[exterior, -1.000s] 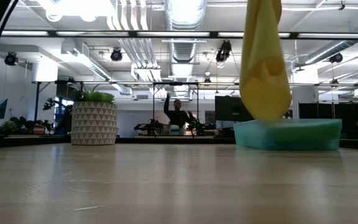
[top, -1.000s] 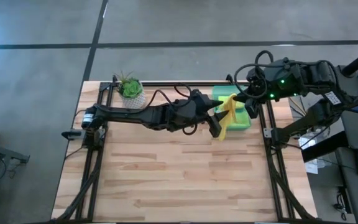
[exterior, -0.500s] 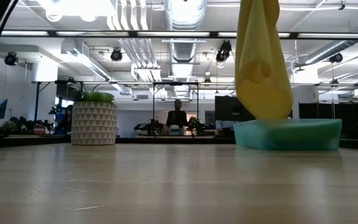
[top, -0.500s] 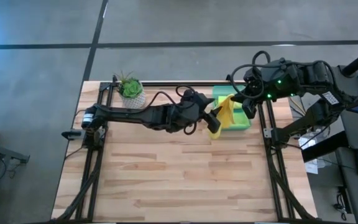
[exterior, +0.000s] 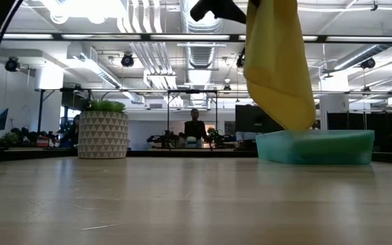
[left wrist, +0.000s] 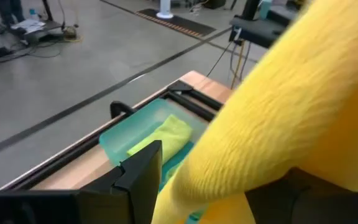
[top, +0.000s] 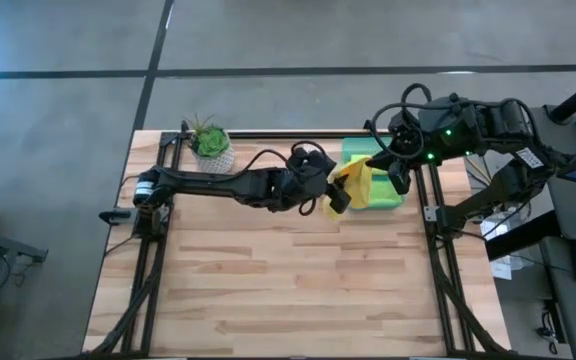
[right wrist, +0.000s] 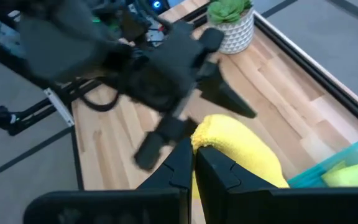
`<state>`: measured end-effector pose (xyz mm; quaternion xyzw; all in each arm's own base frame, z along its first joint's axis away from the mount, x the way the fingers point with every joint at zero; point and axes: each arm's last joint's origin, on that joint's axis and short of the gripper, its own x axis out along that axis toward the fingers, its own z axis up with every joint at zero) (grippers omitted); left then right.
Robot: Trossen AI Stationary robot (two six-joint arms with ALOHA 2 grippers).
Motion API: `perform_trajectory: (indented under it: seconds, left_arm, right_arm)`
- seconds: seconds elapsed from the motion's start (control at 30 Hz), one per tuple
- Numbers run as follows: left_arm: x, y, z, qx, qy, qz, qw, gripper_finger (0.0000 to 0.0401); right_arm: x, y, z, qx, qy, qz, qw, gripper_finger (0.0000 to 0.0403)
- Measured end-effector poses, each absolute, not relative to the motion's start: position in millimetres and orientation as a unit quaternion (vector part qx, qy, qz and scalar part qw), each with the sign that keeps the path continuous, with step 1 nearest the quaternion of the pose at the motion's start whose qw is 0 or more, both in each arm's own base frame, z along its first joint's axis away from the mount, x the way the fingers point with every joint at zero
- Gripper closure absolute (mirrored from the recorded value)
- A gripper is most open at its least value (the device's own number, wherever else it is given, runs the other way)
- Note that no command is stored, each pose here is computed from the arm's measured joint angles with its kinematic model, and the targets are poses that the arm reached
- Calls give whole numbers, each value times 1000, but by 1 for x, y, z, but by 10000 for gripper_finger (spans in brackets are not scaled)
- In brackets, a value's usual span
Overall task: Fold microfiber towels
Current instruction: Fold the yellow towel
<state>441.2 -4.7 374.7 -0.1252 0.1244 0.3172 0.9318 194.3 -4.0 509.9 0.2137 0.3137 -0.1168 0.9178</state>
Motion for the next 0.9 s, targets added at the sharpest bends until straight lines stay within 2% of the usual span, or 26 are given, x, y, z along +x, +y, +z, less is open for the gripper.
perform_trajectory:
  seconds: [0.13,0.3,0.43,0.67,0.77,0.9]
  left_arm:
    - [442,-4,373,-89,137,314,935,248]
    - [442,-5,373,-56,152,303,939,328]
    - [431,-5,373,-32,201,289,936,389]
    - [389,-2,390,2,284,282,916,397]
    - [371,-3,405,24,300,231,925,399]
    - [347,-6,424,17,307,122,944,400]
  right_arm:
    - [194,1,510,210,317,-102,919,394]
    - [191,7,511,209,320,-79,921,394]
    - [183,9,510,201,334,-76,918,394]
    - [174,7,504,168,371,-109,907,394]
    - [176,7,501,140,382,-102,908,394]
    - [184,7,488,125,411,-102,897,394]
